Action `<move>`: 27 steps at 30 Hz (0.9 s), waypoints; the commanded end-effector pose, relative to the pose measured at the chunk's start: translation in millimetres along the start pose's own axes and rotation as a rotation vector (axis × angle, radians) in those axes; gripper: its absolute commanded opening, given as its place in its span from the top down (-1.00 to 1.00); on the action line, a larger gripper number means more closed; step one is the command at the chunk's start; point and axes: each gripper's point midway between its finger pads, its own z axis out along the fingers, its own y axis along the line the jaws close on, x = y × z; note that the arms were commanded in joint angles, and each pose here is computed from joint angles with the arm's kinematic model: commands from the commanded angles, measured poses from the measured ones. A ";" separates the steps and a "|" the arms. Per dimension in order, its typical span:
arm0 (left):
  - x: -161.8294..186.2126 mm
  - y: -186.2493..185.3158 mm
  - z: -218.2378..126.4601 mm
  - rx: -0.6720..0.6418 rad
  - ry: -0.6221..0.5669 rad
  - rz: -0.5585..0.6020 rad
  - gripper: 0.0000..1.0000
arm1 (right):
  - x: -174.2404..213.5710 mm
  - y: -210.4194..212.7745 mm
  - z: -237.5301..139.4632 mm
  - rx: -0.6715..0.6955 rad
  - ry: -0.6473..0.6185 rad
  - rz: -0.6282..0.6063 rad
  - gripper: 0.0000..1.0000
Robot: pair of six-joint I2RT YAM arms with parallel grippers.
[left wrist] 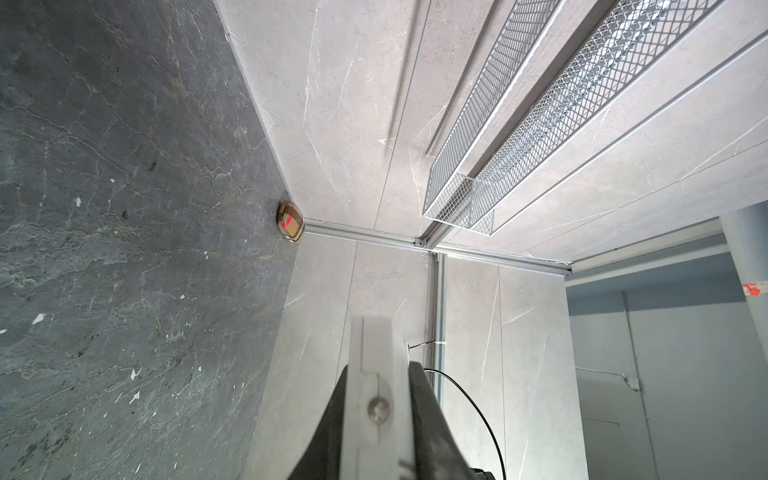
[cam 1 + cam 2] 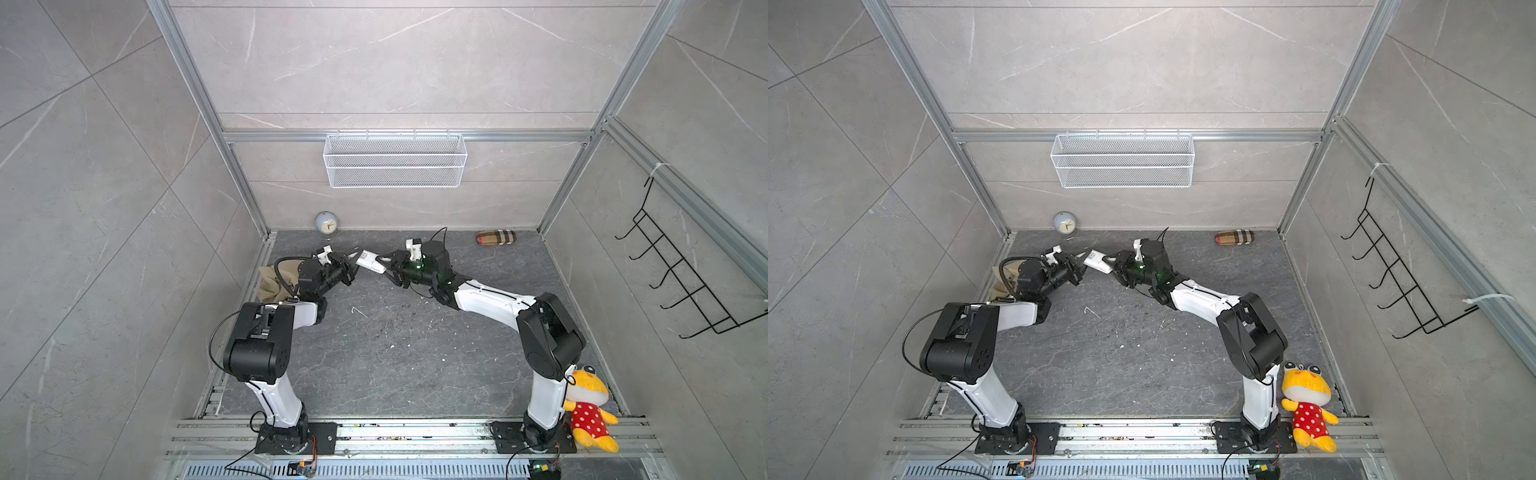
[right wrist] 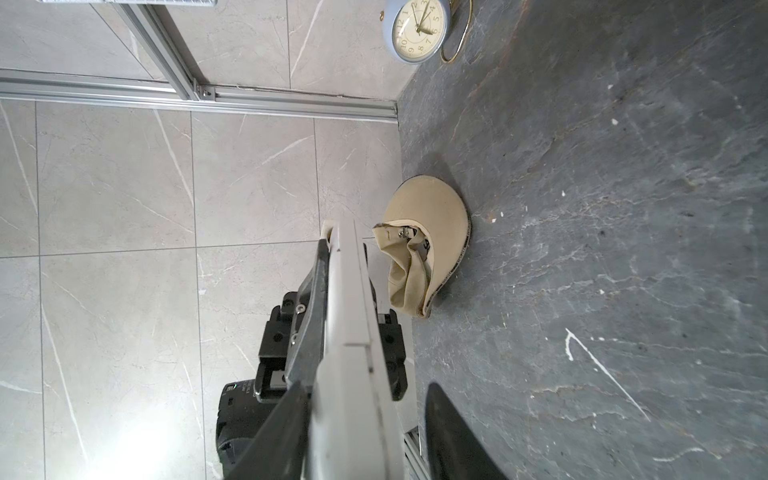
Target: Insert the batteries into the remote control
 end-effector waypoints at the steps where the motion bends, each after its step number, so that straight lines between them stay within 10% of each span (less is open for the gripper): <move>1: 6.6 -28.5 1.0 0.084 0.025 0.056 1.00 | 10.0 -6.5 4.9 0.024 0.030 -0.025 0.11; 27: 3.2 -30.0 0.3 0.099 -0.002 0.057 1.00 | 13.2 -1.9 -3.3 0.162 0.048 -0.093 0.36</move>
